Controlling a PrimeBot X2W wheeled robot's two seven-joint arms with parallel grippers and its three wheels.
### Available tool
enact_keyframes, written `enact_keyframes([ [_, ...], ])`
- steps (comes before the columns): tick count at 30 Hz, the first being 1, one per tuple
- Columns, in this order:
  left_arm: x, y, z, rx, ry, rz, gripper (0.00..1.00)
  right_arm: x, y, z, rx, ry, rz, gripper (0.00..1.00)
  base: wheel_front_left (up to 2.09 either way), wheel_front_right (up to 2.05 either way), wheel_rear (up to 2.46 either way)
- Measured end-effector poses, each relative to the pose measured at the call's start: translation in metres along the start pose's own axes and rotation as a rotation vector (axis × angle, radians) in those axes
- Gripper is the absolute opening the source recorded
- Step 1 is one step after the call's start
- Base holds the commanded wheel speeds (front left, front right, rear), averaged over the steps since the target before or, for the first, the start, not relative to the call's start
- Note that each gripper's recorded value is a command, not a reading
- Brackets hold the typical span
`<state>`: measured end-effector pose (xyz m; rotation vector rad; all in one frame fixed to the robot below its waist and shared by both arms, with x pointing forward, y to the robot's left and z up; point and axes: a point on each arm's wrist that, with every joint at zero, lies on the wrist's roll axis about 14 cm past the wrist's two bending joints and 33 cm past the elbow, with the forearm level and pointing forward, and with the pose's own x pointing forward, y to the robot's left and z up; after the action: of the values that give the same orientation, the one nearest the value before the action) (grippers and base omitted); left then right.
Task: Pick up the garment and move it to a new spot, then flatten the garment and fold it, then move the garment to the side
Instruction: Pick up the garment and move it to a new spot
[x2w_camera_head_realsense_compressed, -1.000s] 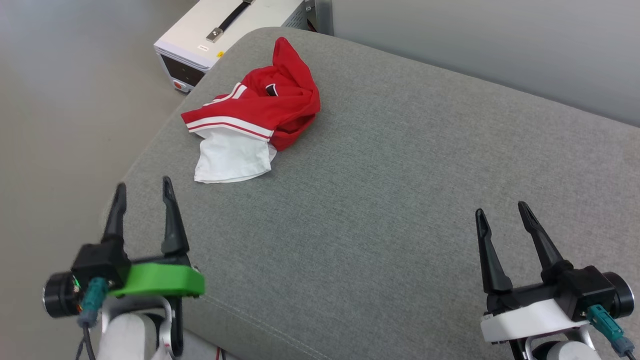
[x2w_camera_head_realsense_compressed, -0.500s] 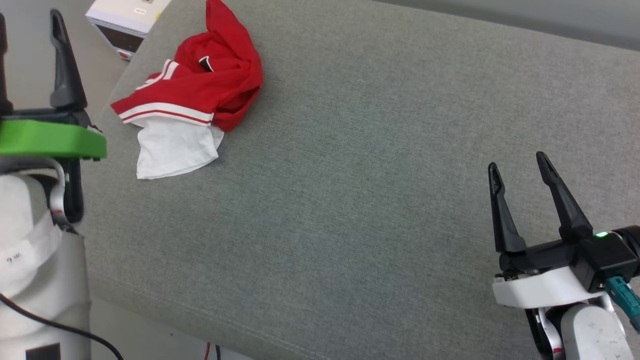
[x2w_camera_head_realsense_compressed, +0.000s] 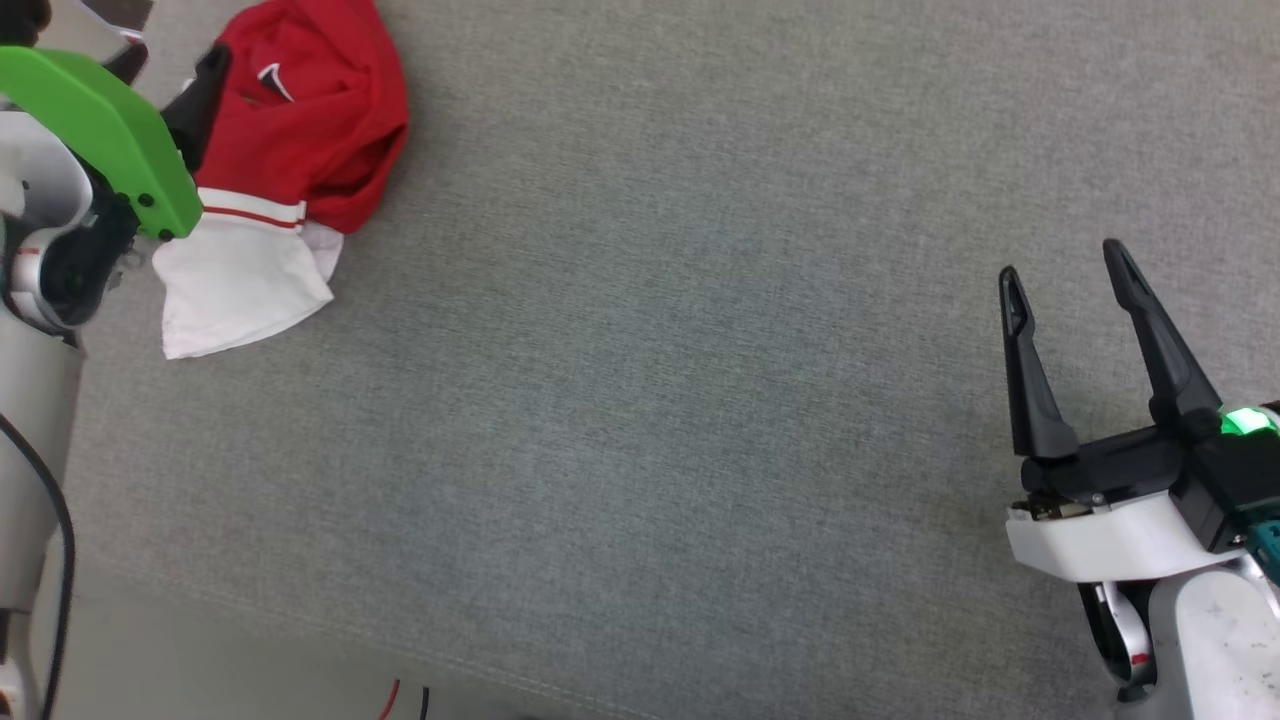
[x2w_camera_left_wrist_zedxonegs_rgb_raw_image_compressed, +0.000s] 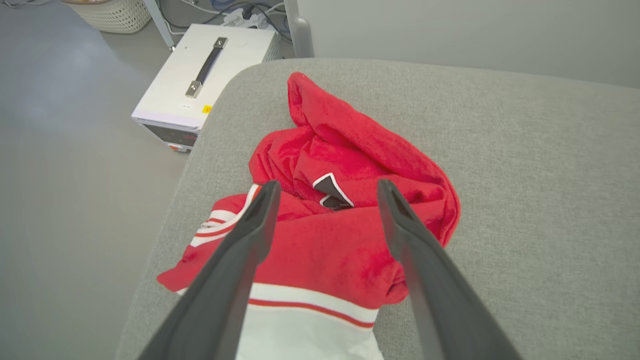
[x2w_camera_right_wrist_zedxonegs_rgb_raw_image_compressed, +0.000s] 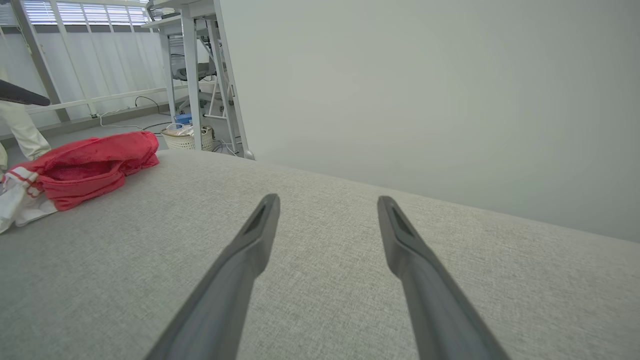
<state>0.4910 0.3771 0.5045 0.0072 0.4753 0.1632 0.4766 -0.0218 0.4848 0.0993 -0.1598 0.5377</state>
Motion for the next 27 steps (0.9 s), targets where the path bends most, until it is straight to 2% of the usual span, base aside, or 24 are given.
enact_keyframes([
  [5,0.017,-0.001,-0.036,-0.031,0.258,-0.025,1.00,0.002,-0.013,-0.010,-0.013,0.011,-0.022,1.00,0.00,0.00,0.00],
  [13,0.040,-0.013,-0.105,-0.056,0.540,-0.041,1.00,0.000,-0.035,-0.026,-0.020,0.031,-0.072,1.00,0.00,0.00,0.00],
  [17,0.048,-0.021,-0.135,-0.063,0.624,-0.050,1.00,-0.003,-0.044,-0.038,-0.020,0.058,-0.092,1.00,0.00,0.00,0.00],
  [22,0.055,-0.023,-0.146,-0.047,0.646,-0.052,1.00,-0.006,-0.050,-0.045,-0.023,0.073,-0.107,1.00,0.00,0.00,0.00],
  [24,0.054,-0.023,-0.144,-0.024,0.636,-0.055,0.20,-0.006,-0.051,-0.042,-0.026,0.068,-0.110,1.00,0.00,0.00,0.00],
  [25,0.054,-0.023,-0.143,-0.017,0.628,-0.056,0.00,-0.005,-0.051,-0.040,-0.027,0.065,-0.111,1.00,0.00,0.00,0.00],
  [27,0.053,-0.024,-0.137,0.007,0.602,-0.062,0.00,-0.005,-0.050,-0.034,-0.031,0.054,-0.112,1.00,0.00,0.00,0.00],
])
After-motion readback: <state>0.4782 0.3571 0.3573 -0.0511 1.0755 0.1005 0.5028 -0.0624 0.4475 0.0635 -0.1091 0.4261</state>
